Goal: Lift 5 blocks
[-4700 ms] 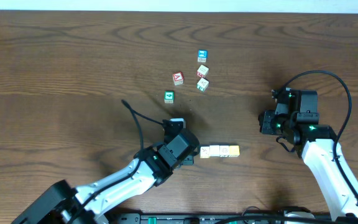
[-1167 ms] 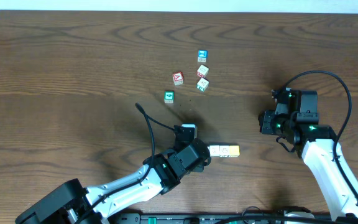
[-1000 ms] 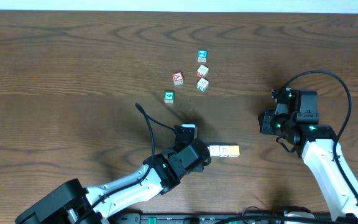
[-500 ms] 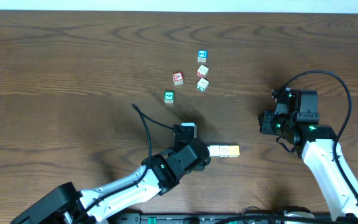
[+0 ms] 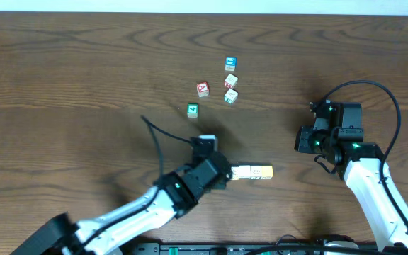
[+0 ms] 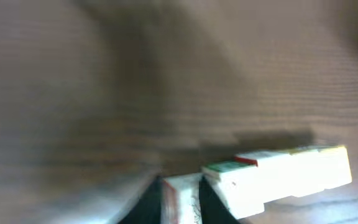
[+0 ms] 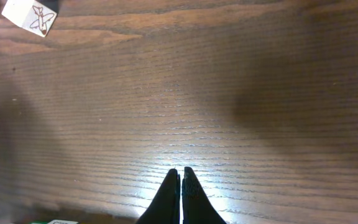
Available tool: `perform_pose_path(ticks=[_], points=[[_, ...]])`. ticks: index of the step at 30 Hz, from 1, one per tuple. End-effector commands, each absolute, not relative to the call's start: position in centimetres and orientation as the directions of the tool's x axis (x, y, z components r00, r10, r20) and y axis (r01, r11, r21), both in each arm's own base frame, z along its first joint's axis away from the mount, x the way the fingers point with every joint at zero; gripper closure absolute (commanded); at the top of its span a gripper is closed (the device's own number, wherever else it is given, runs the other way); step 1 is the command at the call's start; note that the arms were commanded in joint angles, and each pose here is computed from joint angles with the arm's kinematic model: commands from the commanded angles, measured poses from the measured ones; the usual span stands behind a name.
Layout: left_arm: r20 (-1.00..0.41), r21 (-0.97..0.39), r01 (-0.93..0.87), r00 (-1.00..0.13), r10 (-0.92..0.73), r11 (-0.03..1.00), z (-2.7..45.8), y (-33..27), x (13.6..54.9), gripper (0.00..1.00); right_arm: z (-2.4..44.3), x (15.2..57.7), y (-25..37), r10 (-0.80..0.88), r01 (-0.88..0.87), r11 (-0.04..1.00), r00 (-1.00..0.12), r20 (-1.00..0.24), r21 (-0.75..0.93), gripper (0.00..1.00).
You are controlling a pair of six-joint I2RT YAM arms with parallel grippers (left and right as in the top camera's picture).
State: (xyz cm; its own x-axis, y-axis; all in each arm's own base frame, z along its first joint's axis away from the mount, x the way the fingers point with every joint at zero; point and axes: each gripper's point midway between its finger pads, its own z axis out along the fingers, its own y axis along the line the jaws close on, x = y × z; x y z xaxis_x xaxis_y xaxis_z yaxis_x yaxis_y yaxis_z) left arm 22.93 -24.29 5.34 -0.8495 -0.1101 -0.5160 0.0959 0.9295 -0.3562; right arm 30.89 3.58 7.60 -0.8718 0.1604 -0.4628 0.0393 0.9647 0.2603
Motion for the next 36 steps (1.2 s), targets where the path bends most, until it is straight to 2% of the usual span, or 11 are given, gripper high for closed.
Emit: perform_pose_path(ticks=[1,7,13,24,29,36], points=[[-0.632,-0.298,0.120,-0.768,-0.101,0.947,9.2,-21.6,25.1,0.93,7.6,30.6,3.5,0.158,0.037,0.965,-0.874,-0.460,0.261,0.99],[-0.756,-0.199,0.015,-0.639,-0.144,0.980,14.6,-14.8,25.2,0.93,8.8,30.1,3.8,0.145,0.013,0.963,-0.865,-0.481,0.268,0.99],[-0.805,-0.176,-0.046,-0.568,-0.170,0.983,17.1,-11.1,23.8,0.93,9.5,29.4,8.0,0.060,-0.140,0.919,-0.875,-0.480,0.369,0.99],[-0.805,-0.131,-0.092,-0.571,-0.160,0.987,16.6,-9.3,23.0,0.93,5.5,29.9,15.7,-0.148,-0.313,0.907,-0.864,-0.482,0.282,0.99],[-0.801,-0.127,-0.098,-0.576,-0.161,0.987,16.4,-9.2,22.9,0.93,2.8,29.8,16.6,-0.177,-0.309,0.916,-0.883,-0.435,0.255,0.99],[-0.801,-0.127,-0.098,-0.576,-0.160,0.987,16.4,-9.2,22.9,0.93,1.9,29.2,16.7,-0.162,-0.280,0.922,-0.906,-0.391,0.268,0.99]])
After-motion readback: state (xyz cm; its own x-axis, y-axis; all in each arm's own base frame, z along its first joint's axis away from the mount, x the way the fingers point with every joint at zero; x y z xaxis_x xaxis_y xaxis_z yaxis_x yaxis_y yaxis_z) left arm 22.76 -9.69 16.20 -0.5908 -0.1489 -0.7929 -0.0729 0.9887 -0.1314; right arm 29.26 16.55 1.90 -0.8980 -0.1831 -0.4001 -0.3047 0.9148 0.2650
